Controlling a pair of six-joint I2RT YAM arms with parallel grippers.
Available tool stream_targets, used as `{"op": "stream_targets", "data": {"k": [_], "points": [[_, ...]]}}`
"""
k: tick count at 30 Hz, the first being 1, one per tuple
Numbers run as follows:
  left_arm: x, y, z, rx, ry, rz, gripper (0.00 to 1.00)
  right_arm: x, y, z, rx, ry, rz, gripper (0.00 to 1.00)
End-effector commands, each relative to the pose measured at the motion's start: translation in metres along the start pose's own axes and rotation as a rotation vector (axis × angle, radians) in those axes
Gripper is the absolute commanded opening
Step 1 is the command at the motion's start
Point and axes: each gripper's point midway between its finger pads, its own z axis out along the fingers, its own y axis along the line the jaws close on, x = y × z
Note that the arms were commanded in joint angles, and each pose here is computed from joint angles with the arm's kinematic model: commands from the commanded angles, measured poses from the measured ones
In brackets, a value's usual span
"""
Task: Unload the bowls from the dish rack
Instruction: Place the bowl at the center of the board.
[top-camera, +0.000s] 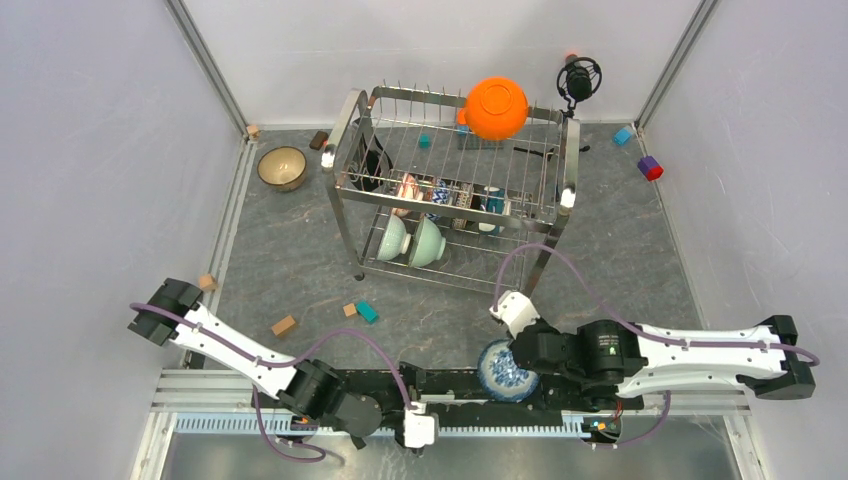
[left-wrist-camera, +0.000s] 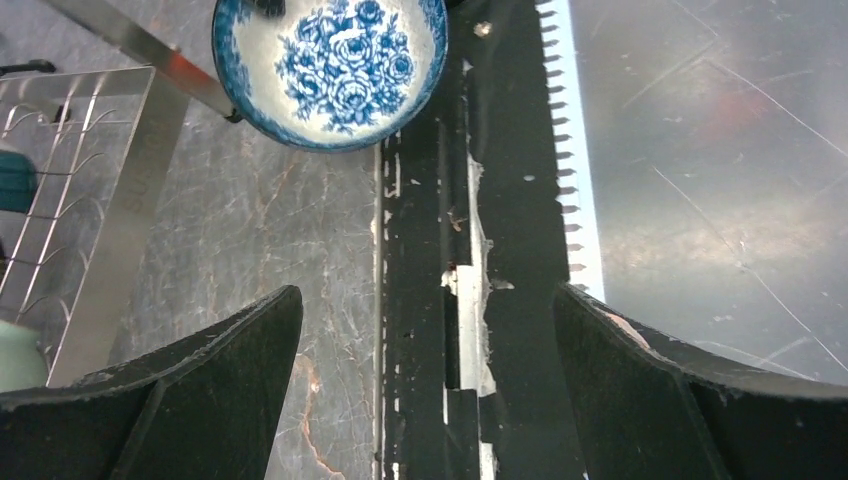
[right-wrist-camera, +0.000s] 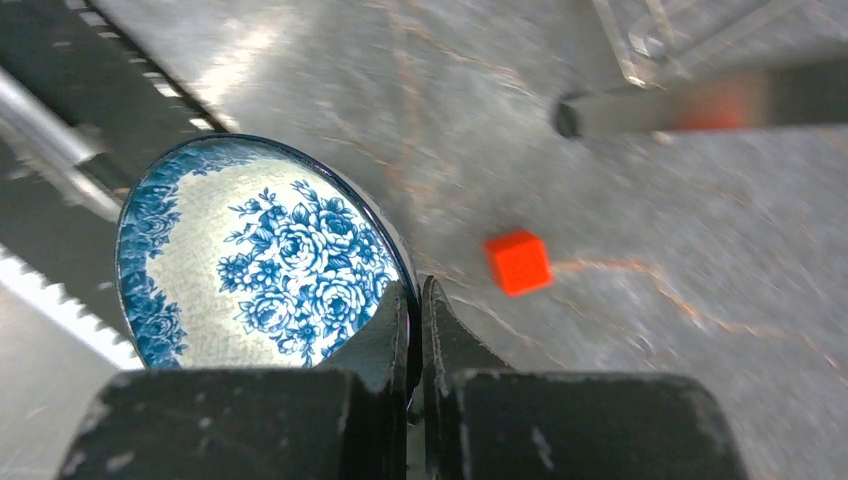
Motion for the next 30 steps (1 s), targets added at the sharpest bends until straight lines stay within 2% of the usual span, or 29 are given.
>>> {"op": "stream_targets", "data": {"k": [1, 5, 14, 21, 26, 30], "points": [[-0.014, 0.016, 0.003, -0.119, -0.055, -0.09, 1.0, -0.021, -0.046, -0.027, 0.222, -0.102, 0.143, 0.0], [-0.015, 0.02, 0.009, -0.166, -0.073, -0.09, 1.0, -0.031, -0.064, -0.038, 0.287, -0.194, 0.236, 0.0], [-0.021, 0.021, 0.022, -0.212, -0.104, -0.09, 1.0, -0.039, -0.092, -0.052, 0.411, -0.301, 0.341, 0.0], [-0.02, 0.016, 0.031, -0.214, -0.087, -0.053, 1.0, -0.054, -0.107, -0.076, 0.425, -0.352, 0.342, 0.0], [-0.023, 0.016, 0.036, -0.222, -0.089, -0.046, 1.0, -0.077, -0.112, -0.096, 0.439, -0.403, 0.337, 0.0], [-0.026, 0.017, 0.036, -0.23, -0.094, -0.048, 1.0, -0.105, -0.109, -0.122, 0.377, -0.44, 0.329, 0.0]]}}
